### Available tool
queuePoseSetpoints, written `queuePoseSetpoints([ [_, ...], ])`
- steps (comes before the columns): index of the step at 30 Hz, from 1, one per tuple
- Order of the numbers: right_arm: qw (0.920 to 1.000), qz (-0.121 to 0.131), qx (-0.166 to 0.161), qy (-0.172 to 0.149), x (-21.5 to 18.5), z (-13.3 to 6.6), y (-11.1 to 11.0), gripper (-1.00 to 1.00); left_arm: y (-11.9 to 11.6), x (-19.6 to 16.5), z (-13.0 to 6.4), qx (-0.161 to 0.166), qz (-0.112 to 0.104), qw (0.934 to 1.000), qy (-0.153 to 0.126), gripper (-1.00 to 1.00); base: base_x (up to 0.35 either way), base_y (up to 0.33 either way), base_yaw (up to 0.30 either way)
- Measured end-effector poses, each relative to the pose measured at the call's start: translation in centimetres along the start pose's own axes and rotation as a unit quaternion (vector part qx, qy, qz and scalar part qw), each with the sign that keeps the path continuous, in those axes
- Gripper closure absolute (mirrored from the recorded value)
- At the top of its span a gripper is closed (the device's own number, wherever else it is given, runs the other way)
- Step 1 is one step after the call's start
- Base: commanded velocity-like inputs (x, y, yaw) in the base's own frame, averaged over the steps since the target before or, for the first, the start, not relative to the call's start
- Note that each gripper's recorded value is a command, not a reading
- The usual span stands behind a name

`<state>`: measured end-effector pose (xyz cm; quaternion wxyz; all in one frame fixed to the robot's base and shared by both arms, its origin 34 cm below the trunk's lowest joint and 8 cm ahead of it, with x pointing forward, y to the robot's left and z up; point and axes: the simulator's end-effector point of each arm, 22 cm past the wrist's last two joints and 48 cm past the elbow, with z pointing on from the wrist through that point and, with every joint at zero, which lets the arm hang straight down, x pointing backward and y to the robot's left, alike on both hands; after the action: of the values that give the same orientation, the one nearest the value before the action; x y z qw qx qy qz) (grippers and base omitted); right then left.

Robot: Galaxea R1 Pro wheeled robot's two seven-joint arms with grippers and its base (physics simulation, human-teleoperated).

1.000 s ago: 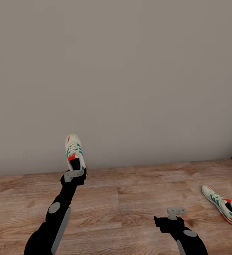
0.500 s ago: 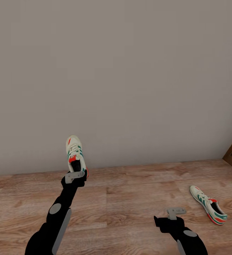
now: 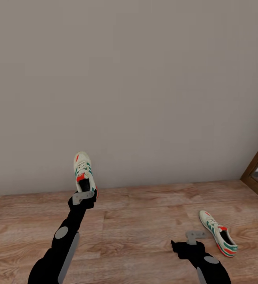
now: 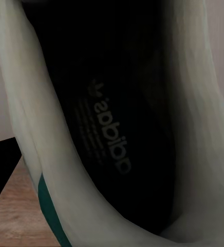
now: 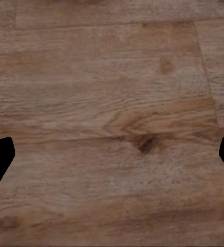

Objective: Pick up the two gym shoes and the two sandals from the corridor floor and place them onto the hallstand (shoe rack) in the corridor, making sure they are on the rack and not on the floor. Arrange them so the two gym shoes are next to each other and the two sandals are next to each other.

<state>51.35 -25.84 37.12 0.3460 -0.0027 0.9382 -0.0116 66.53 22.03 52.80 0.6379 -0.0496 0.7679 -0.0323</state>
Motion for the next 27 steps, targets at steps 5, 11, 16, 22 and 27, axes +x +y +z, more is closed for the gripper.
queuePoseSetpoints([
  [5,1.0,0.0,0.0,0.0,0.01,0.01,0.0,-1.0,0.01,-0.01,0.0,0.0,0.0,1.0,0.0,1.0,0.011,-0.35,0.171],
  [11,1.0,0.0,0.0,0.0,0.02,0.01,0.0,-1.0,0.01,0.0,0.0,0.0,0.0,1.0,0.0,1.0,0.002,-0.35,0.038],
  [16,1.0,0.0,0.0,0.0,0.04,0.01,0.0,-1.0,0.0,-0.01,0.0,0.0,0.0,1.0,0.0,1.0,0.0,-0.35,0.005],
  [22,1.0,0.0,0.0,0.001,0.06,0.02,0.0,-1.0,-0.03,0.0,0.01,0.0,0.0,1.0,0.0,1.0,-0.014,-0.35,0.001],
  [27,1.0,0.0,0.0,0.001,0.08,0.03,0.0,-1.0,0.0,0.02,0.01,0.0,0.0,1.0,0.0,1.0,-0.106,-0.343,0.0],
])
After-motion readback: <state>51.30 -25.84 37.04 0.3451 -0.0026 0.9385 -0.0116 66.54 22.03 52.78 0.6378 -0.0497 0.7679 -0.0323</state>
